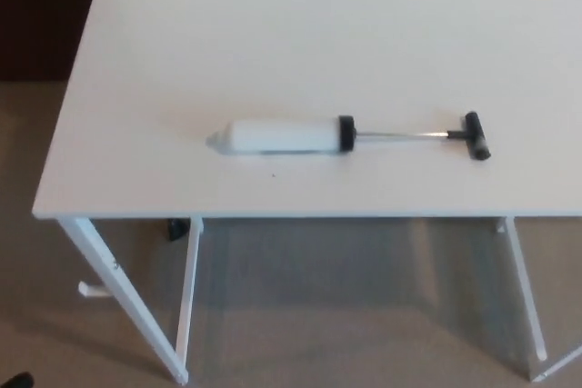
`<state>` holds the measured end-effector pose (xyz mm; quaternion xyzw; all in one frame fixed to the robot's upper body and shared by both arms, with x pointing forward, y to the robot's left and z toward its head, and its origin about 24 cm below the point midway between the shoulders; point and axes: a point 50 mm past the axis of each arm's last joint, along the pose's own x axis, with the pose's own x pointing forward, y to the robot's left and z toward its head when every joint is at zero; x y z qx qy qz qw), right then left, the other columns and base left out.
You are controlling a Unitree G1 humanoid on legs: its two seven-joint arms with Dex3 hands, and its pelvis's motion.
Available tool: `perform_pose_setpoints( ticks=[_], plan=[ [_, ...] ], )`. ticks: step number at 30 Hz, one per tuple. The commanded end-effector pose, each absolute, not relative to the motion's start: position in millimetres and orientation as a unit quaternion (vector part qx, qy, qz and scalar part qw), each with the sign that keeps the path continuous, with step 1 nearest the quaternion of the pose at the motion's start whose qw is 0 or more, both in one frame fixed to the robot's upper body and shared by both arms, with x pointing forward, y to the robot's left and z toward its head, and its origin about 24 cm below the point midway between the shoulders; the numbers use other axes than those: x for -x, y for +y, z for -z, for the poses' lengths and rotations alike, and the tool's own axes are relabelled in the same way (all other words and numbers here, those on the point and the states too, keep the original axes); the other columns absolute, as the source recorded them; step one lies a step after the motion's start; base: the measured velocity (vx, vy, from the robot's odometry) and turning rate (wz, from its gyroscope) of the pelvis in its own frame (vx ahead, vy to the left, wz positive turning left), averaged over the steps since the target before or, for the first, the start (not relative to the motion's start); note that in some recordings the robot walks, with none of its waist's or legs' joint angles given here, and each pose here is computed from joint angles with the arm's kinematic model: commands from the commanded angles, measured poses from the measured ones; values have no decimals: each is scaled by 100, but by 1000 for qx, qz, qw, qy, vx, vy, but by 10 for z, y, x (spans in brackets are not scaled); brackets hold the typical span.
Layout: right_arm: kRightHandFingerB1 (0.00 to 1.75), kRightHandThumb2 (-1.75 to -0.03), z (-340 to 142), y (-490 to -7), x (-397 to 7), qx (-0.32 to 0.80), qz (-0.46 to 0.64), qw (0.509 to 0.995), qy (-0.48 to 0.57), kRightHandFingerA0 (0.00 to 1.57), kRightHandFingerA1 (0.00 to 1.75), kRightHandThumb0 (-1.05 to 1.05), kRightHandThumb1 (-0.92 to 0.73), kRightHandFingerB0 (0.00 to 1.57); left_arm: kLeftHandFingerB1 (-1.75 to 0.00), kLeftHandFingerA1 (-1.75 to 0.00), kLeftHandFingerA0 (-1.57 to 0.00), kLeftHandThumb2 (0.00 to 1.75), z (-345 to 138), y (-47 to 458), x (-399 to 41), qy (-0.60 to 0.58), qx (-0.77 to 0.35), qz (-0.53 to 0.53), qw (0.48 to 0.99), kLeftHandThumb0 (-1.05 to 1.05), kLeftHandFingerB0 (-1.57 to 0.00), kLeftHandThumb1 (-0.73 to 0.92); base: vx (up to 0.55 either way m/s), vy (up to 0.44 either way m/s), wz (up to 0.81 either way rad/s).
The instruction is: The robot walks towards a desk on which an air pump is kept in the middle. It lifts it up and holds it with its left hand and uses its right hand to compress it by pushing its handle inwards.
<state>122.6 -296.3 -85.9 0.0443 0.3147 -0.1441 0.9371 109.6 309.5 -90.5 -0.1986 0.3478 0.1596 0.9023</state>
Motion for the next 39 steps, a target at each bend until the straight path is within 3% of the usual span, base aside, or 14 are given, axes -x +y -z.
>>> perform_pose_setpoints(
  ticks=[1,9,27,39],
  plan=[
    [46,-59,851,-2993,-1209,-35,137,939,312,82,60,-29,-66,58,-35,-44,-43,60,873,3182,-1074,346,180,-160,907,-18,-38,75,41,152,7],
    [46,-59,869,-2989,-1184,-33,135,938,318,81,60,-28,-67,57,-35,-45,-43,60,877,3185,-1037,346,179,-156,908,-21,-38,71,106,181,2],
    [47,-60,863,-2981,-1161,-30,127,939,317,81,60,-28,-68,57,-35,-45,-40,59,889,3195,-1002,348,175,-148,909,-21,-37,73,12,-78,-6],
    [47,-60,851,-2980,-1193,-27,126,940,317,82,61,-29,-68,61,-35,-45,-40,59,874,3185,-1022,343,175,-148,911,-22,-37,71,0,145,-2]
  ],
)
